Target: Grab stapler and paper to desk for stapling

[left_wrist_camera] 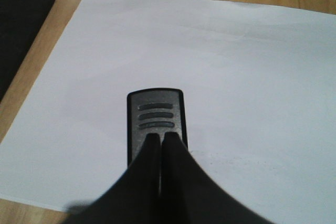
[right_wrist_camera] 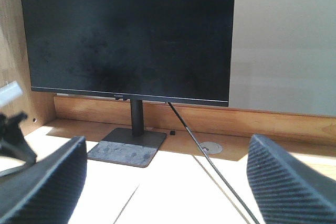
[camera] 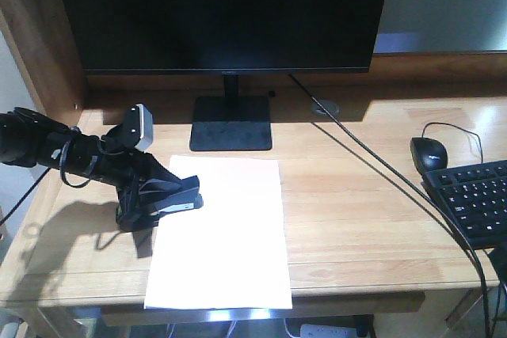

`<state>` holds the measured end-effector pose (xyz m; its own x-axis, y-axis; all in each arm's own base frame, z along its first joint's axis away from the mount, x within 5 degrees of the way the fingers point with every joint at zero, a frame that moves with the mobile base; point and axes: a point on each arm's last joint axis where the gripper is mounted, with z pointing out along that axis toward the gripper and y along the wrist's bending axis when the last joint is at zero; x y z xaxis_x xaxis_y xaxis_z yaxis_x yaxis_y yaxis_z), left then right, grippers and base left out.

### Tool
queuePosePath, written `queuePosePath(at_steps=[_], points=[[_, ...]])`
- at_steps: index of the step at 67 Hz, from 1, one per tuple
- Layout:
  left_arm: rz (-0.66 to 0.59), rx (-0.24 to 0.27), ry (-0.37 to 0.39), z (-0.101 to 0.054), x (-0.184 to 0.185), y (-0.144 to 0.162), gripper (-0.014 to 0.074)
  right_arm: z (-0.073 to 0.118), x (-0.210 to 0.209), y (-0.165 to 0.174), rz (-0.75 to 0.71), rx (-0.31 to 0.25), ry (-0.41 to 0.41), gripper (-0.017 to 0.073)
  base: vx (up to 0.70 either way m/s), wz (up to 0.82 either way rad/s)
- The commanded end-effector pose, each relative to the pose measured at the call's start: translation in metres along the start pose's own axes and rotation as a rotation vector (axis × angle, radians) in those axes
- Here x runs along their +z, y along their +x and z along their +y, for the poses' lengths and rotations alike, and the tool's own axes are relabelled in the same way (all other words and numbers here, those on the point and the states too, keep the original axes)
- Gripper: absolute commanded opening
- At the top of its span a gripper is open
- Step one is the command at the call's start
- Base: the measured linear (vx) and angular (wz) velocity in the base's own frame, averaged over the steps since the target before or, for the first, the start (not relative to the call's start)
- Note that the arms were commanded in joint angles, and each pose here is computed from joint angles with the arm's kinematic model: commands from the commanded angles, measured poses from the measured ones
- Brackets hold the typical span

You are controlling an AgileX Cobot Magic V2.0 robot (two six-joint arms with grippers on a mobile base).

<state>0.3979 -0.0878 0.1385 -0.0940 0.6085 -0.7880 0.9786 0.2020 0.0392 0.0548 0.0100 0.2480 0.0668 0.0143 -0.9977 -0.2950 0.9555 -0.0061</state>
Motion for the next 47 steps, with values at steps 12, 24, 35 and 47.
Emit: queuePosePath(at_steps=[12,24,35,47], points=[[0.021,0.033,0.014,-0.002,0.007,-0.013,-0.0006,0.002,0.000,-0.010,-0.035,-0.023,-0.019,0.0578,0.00,0.00],[0.045,-0.024,0.012,-0.001,0.016,-0.006,-0.0006,0.002,0.000,-0.010,-0.035,-0.023,-0.019,0.0578,0.00,0.00],[0.055,-0.039,-0.002,-0.001,0.018,-0.006,-0.0006,0.002,0.000,-0.010,-0.035,-0.023,-0.019,0.0578,0.00,0.00],[0.060,-0.037,-0.010,0.000,0.019,-0.006,-0.0006,0.002,0.000,-0.010,-0.035,-0.023,-0.019,0.0578,0.00,0.00]])
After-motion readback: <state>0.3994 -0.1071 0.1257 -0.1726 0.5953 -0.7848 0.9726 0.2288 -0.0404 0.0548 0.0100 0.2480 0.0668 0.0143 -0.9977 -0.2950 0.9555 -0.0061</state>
